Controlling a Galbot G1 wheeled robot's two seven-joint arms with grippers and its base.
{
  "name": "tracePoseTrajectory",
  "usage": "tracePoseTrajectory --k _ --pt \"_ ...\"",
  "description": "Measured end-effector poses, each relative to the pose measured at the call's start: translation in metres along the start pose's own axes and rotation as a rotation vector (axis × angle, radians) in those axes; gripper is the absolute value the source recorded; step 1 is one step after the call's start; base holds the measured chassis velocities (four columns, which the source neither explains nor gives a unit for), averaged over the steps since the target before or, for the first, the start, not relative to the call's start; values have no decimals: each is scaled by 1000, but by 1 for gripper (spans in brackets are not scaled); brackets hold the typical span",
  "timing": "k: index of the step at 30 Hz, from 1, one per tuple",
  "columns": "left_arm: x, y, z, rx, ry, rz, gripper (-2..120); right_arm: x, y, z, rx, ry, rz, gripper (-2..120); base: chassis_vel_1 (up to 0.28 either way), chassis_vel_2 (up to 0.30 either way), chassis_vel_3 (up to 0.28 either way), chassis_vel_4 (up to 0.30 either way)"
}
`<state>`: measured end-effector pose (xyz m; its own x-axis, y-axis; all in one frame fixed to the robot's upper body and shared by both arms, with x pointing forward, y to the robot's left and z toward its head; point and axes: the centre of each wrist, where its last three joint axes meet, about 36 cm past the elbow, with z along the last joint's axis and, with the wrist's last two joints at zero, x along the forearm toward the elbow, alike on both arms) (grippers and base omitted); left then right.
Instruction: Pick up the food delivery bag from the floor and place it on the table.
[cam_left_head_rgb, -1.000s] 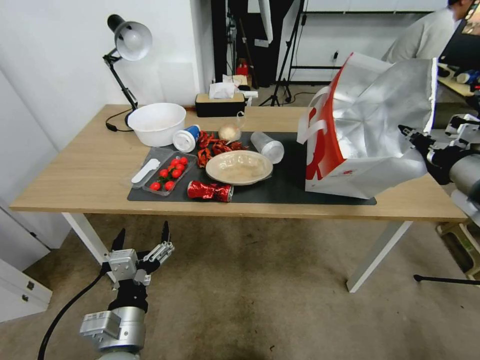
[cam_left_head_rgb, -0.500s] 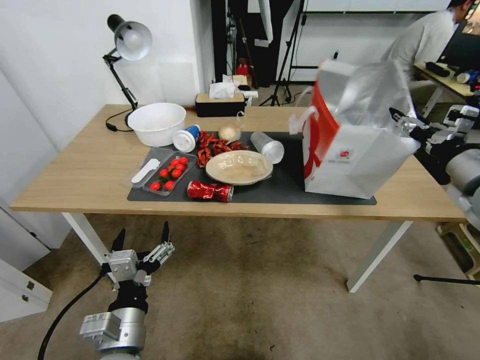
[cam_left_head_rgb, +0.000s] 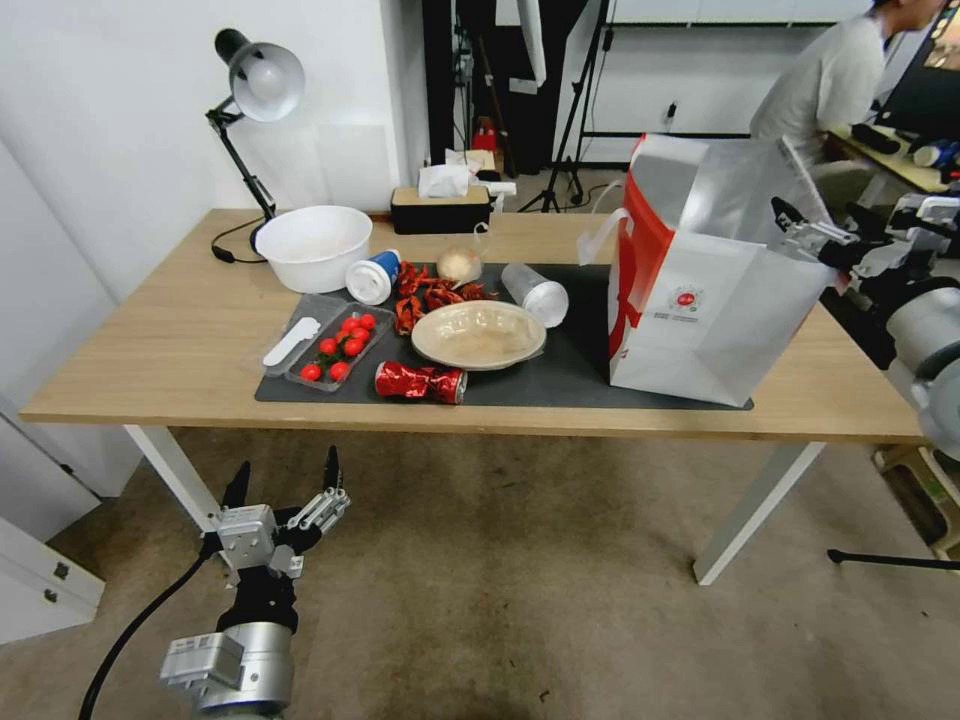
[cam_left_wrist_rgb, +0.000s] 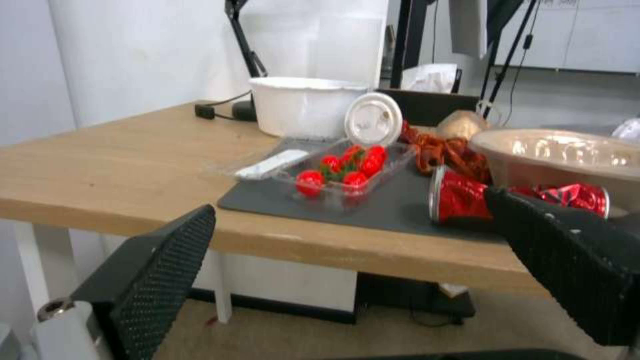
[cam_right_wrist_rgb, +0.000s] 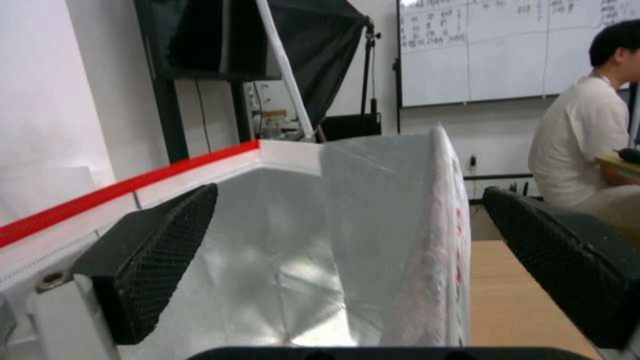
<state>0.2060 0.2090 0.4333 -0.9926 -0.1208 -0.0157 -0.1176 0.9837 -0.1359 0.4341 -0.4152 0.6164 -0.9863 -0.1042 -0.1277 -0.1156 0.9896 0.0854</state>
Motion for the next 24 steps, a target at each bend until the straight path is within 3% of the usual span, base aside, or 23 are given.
tracePoseTrajectory --k 18,24 --pt "-3 3 -8 14 -25 -6 100 6 11 -7 31 -55 -57 100 0 0 0 0" --pt "-5 4 -12 21 -38 -1 100 30 34 0 32 -30 -87 100 0 0 0 0"
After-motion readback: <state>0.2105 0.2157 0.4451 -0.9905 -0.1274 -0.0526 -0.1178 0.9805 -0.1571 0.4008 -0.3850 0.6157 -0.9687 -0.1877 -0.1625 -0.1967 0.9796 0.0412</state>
